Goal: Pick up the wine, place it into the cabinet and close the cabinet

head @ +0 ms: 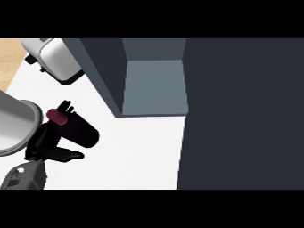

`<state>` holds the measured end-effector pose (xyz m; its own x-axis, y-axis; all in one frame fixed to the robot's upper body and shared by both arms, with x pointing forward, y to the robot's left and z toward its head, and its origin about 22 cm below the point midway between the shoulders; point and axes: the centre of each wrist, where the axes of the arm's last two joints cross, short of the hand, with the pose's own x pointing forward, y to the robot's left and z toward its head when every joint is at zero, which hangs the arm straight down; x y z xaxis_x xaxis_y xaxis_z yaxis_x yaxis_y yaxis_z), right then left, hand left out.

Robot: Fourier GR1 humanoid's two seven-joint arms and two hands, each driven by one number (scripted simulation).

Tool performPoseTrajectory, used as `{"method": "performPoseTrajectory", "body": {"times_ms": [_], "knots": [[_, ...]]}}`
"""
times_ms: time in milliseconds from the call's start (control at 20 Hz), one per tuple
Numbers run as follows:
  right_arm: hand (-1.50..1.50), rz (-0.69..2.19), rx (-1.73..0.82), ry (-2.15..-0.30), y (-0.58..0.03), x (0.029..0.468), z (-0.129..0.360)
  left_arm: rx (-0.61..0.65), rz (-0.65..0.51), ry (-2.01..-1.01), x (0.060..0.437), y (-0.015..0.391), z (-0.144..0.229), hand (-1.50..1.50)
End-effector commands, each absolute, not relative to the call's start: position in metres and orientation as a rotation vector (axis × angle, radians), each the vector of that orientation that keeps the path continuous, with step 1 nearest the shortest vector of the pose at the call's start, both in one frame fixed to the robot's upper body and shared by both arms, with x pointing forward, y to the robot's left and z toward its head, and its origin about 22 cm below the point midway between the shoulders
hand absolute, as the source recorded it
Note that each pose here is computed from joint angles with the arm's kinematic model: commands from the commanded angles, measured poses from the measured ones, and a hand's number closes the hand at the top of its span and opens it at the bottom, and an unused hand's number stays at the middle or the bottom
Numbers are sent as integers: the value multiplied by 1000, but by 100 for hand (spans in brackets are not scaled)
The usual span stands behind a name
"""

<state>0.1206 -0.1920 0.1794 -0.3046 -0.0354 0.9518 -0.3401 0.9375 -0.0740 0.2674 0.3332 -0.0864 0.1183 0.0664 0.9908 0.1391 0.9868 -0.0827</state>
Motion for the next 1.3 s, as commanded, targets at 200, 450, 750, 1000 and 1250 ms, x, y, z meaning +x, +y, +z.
{"method": "performPoseTrajectory", "body": {"times_ms": [200, 450, 750, 1000, 1250], "knots": [[-150, 296, 338, -1934, -205, 79, 210, -237, 40, -1435, 269, 319, -108, -150], [-150, 293, 338, -1953, -205, 67, 217, -287, 195, -1442, 258, 313, -121, -150], [-150, 285, 345, -1926, -203, 73, 209, -337, 230, -1452, 273, 302, -123, -150], [-150, 285, 335, -1939, -201, 82, 211, -362, 204, -1452, 306, 289, -104, -150], [-150, 273, 326, -1927, -201, 72, 209, -371, 214, -1462, 282, 296, -120, 150]]}}
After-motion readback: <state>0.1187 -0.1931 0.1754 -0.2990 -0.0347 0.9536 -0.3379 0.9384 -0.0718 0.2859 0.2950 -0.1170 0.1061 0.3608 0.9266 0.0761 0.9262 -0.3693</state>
